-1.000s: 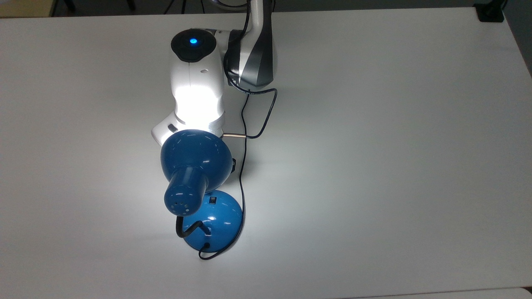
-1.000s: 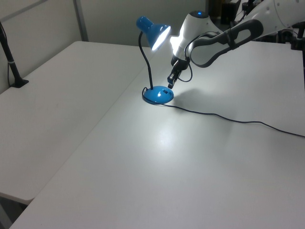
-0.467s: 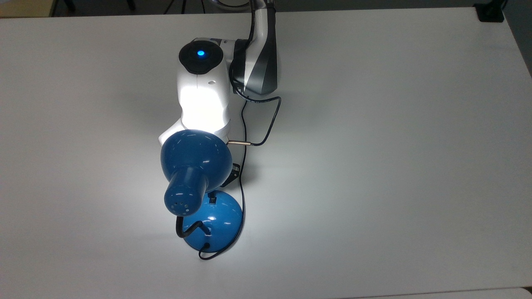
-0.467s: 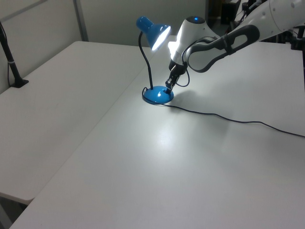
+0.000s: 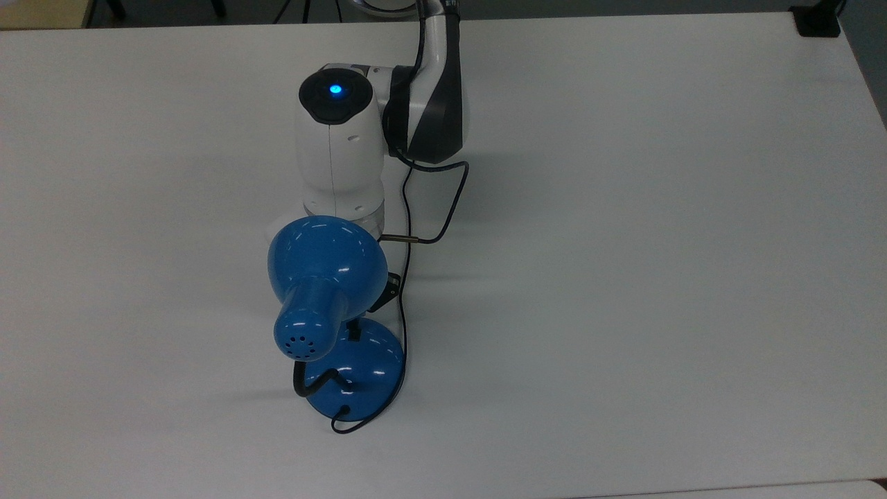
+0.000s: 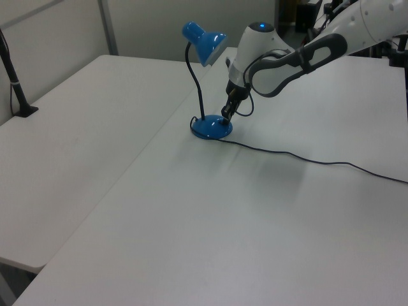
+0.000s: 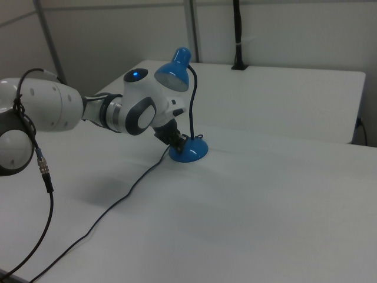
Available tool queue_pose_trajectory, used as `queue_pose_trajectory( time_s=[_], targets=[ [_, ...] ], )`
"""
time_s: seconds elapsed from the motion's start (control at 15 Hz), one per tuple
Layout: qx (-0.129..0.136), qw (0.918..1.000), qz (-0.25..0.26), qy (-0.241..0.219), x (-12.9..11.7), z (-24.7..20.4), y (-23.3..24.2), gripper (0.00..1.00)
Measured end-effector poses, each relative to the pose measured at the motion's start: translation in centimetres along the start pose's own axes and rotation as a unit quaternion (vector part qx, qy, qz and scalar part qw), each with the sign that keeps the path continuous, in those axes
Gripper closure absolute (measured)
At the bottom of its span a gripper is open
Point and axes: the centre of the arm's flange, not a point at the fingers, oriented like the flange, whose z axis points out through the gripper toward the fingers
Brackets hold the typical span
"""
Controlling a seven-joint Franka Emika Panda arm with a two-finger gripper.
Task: Turn off the lamp
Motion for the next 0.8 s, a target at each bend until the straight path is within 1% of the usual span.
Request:
queue_pose_trajectory(
  time_s=[0.8],
  targets=[
    [-0.004,0.9999,-0.013,-0.001,-0.11,0.16,-0.94,0.99]
  ],
)
